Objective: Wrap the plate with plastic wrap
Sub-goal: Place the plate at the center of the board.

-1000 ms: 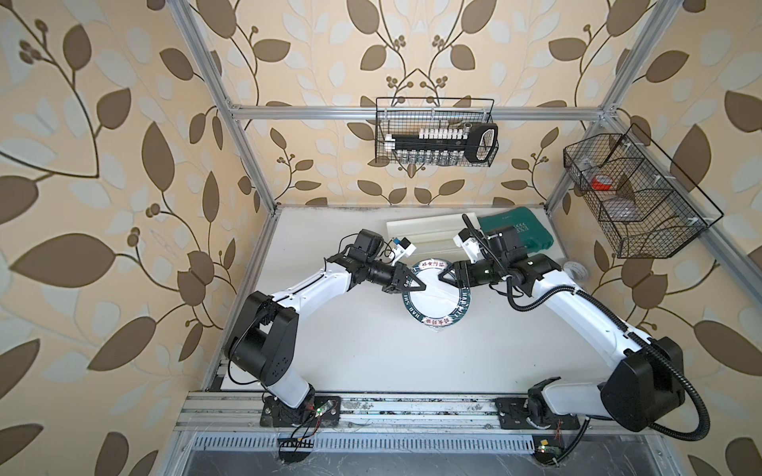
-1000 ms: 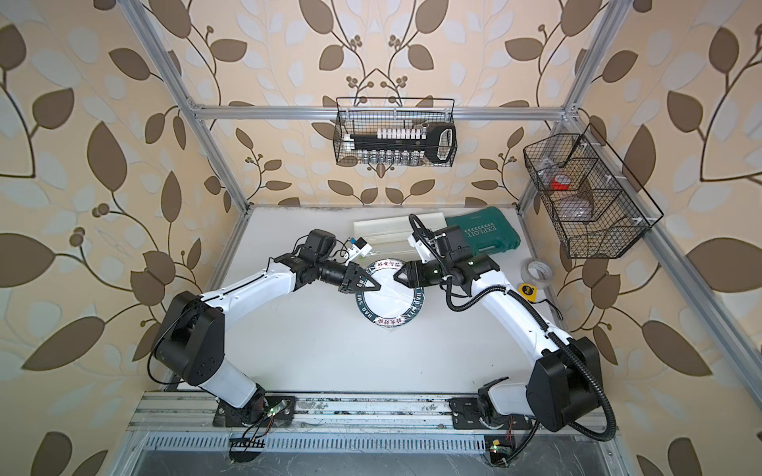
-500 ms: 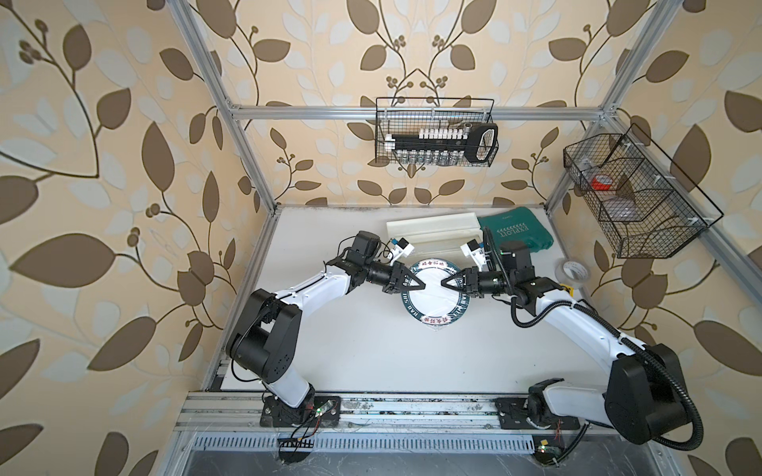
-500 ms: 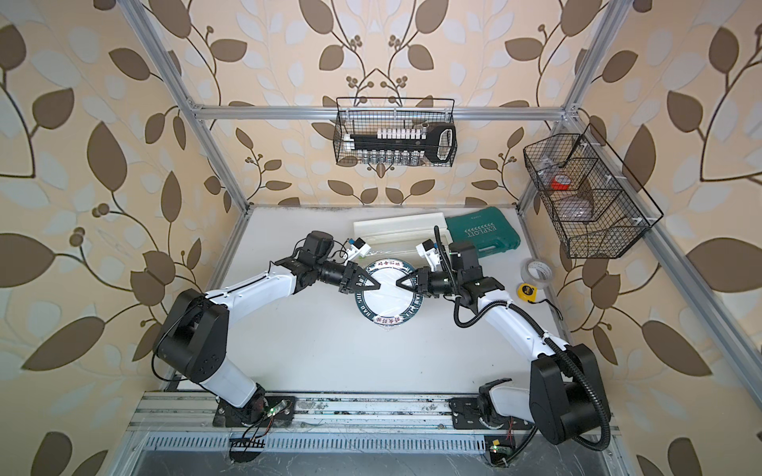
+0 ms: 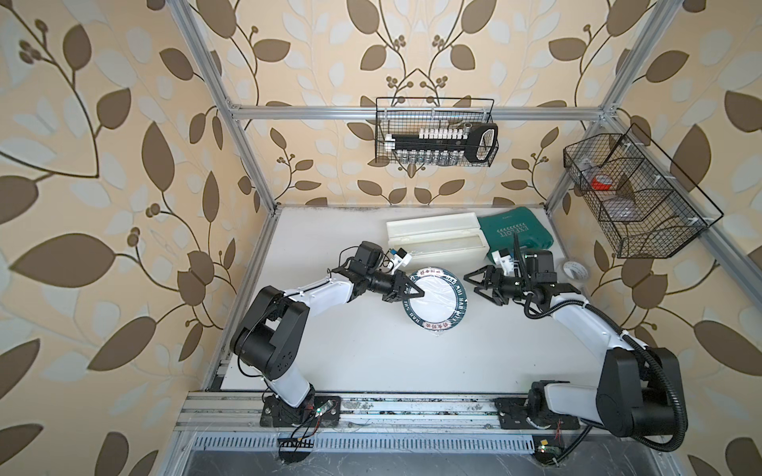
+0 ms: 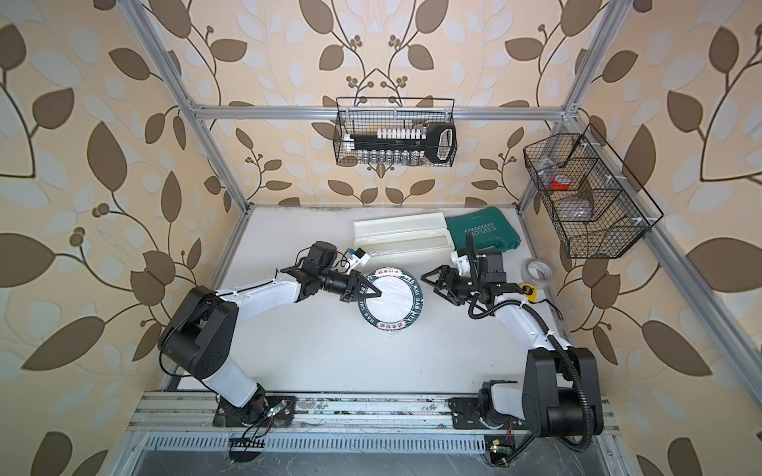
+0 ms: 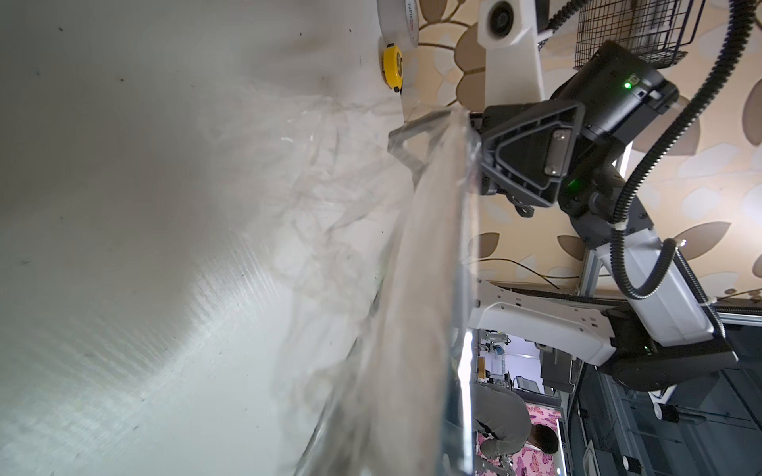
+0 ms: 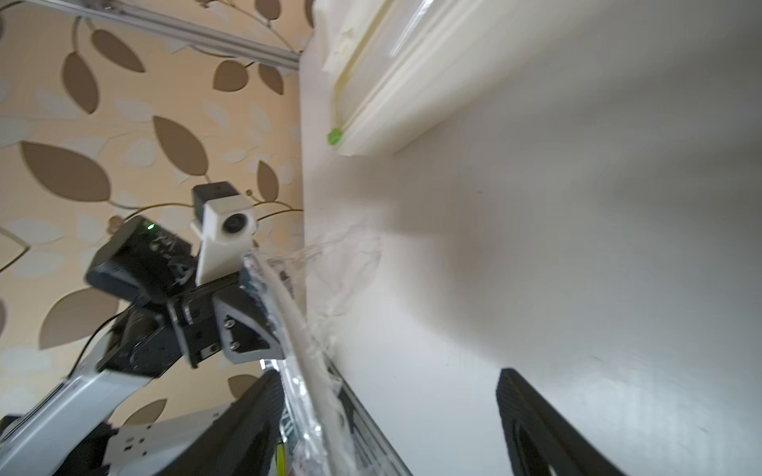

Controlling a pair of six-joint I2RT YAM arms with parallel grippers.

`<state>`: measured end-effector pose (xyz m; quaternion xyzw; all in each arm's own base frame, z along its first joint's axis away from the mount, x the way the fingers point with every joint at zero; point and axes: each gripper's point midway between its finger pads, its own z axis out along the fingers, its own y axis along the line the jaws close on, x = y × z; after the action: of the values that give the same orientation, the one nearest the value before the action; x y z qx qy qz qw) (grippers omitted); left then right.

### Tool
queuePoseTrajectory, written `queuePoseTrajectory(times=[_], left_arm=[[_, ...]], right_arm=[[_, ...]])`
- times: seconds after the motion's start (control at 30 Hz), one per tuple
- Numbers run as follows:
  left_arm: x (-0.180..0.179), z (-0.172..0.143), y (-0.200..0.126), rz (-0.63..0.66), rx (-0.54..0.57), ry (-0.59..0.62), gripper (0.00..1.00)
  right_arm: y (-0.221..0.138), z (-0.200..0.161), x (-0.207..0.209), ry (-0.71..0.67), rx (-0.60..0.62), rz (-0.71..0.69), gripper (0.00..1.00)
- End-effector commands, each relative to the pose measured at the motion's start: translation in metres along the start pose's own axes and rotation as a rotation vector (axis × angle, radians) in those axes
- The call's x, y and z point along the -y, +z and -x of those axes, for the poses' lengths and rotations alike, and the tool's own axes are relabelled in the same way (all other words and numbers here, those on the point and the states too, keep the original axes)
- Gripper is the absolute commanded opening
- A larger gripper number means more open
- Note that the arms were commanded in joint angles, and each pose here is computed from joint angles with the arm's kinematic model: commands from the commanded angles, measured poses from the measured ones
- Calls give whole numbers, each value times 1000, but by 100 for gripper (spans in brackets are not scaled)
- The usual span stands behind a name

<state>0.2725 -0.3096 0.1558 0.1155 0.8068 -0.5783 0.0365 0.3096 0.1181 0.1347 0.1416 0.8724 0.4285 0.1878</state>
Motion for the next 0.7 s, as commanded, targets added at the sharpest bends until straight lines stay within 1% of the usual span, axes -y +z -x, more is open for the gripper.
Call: queuePoseTrajectory(times=[0.0, 0.07, 0.17, 0.33, 0.37, 0.47, 0.57, 0.6, 0.67], left_arm=[[-22, -8, 15, 57, -30, 10, 0], [-41, -7, 29, 92, -47, -11, 0], [-61, 5, 43, 115, -42, -42, 0], [-75, 17, 59, 181, -87, -27, 0], [-80, 17, 60, 198, -98, -32, 2], [-100, 12, 62, 260, -127, -65, 13], [-116, 9, 58, 321, -141, -101, 36], [-118, 9, 56, 333, -139, -107, 42], [-117, 11, 50, 343, -125, -111, 49]], right_arm=[[-17, 0, 27, -56, 47, -218, 82], [-18, 2, 25, -61, 57, -212, 81], [-13, 2, 20, -64, 48, -191, 78], [4, -9, 15, -103, 9, -215, 75], [7, -11, 17, -103, 2, -220, 75], [14, -14, 22, -92, -6, -219, 73], [19, -14, 24, -92, -11, -227, 72], [20, -14, 25, -92, -11, -229, 72], [22, -13, 25, -95, -12, -232, 72]])
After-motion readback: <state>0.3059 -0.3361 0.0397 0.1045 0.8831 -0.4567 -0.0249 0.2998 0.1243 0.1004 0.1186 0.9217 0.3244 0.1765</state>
